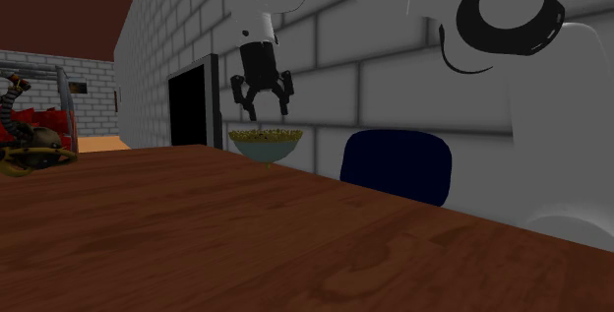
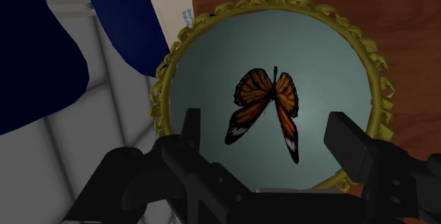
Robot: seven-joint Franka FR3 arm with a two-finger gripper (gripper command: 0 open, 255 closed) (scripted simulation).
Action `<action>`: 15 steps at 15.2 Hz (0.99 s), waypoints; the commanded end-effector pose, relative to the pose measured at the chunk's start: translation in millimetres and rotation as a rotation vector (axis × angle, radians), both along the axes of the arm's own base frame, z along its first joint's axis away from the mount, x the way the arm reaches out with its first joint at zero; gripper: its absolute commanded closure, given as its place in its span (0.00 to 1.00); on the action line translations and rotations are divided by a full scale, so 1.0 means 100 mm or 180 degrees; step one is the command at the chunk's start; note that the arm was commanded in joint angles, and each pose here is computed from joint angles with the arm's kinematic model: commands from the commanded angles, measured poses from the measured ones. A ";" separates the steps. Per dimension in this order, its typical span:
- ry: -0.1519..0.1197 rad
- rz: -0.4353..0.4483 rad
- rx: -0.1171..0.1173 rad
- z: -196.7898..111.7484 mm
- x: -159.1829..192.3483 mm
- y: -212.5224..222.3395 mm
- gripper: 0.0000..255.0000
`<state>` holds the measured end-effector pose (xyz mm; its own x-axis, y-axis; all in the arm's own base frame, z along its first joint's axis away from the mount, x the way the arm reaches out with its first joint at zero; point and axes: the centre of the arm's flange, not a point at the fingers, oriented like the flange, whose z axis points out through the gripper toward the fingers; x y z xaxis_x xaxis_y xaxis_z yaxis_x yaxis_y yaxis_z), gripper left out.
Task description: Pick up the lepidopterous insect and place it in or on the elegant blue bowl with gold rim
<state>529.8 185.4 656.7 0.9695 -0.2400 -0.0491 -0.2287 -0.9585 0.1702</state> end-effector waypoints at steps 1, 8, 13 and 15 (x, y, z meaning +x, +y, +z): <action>0.0000 0.0000 0.0000 0.00 0.00 0.00 0.00; 0.0000 0.0000 0.0000 0.49 0.04 0.08 0.00; 0.0000 0.0000 0.0000 0.49 0.04 0.08 0.00; 0.0000 0.0000 0.0000 0.49 0.04 0.08 0.00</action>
<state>534.2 193.1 705.8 0.9695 -0.2400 -0.0491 -0.2287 -0.9585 0.1701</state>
